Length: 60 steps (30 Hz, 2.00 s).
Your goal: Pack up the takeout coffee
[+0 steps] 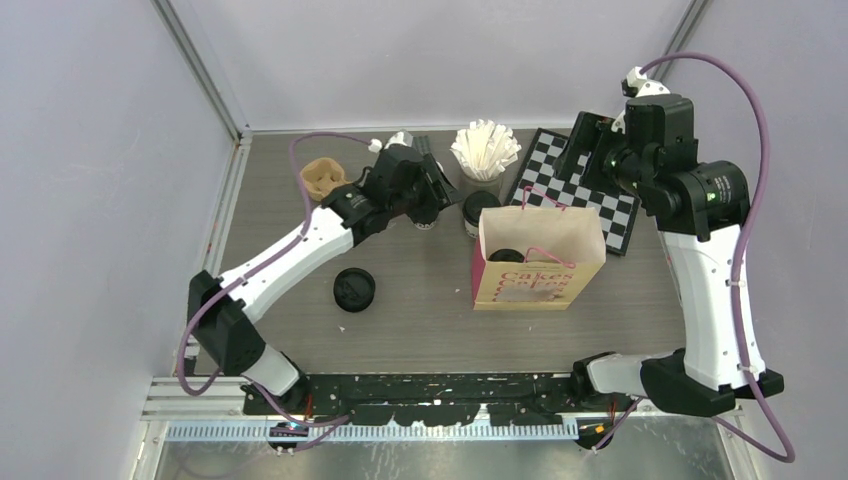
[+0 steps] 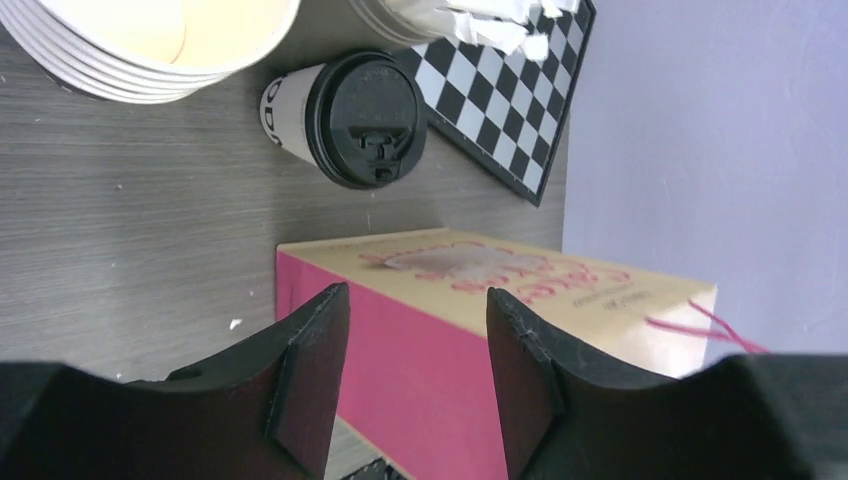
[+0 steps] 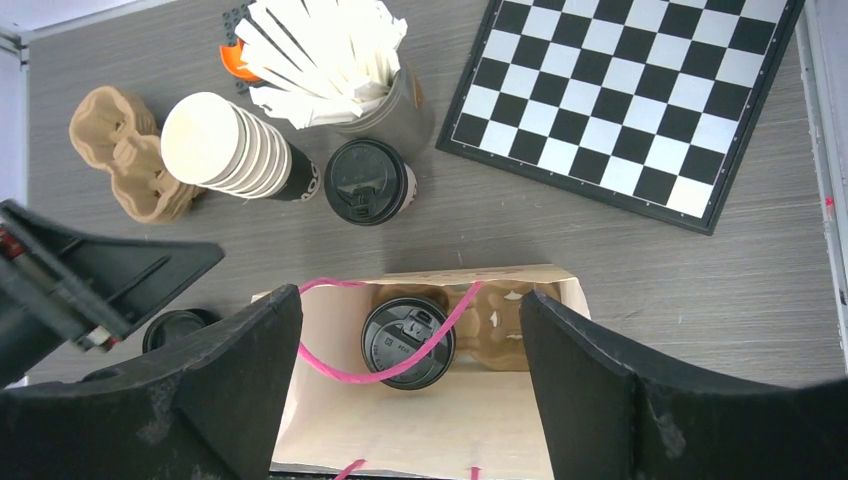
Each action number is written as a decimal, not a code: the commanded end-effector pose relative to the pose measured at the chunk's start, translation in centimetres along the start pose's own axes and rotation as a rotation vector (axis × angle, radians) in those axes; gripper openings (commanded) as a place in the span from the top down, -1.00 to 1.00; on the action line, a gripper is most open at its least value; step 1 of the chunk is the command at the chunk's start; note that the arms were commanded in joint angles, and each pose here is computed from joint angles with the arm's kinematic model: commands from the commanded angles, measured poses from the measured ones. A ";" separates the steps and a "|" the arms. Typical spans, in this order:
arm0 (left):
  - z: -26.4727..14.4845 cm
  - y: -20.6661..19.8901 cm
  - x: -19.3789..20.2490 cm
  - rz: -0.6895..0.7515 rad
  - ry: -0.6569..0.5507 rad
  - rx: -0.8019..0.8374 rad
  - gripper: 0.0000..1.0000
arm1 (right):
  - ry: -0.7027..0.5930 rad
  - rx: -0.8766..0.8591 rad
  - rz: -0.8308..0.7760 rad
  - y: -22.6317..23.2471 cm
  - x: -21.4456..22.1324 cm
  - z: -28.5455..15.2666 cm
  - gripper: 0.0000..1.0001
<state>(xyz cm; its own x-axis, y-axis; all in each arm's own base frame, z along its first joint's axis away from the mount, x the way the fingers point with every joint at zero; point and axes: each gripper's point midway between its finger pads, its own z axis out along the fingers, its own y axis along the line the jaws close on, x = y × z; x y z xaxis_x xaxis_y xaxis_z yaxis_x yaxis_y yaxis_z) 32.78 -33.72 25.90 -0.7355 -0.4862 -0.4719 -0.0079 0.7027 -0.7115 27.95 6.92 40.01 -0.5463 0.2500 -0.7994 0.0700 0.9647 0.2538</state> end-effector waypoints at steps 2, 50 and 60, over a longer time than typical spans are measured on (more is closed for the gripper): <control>-6.3 -3.0 -0.6 0.136 0.075 0.094 -0.07 | -0.080 0.012 0.030 -0.5 -1.3 -1.5 -0.68; -9.9 -3.3 6.3 0.270 0.428 -0.033 1.00 | -0.036 0.019 0.063 -2.5 3.7 -2.9 -0.68; -16.0 1.6 4.5 0.223 0.411 -0.176 1.00 | -0.025 0.024 0.059 -1.7 3.1 0.2 -0.71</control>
<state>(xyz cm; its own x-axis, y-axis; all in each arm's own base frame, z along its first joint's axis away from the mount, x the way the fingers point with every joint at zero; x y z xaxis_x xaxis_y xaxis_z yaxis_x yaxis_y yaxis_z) 20.51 -30.72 29.06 -0.9465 -0.0526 -0.3184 0.1266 0.8470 -0.5163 24.12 5.62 36.19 -0.5717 0.2812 -0.7707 0.1213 0.9581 0.2596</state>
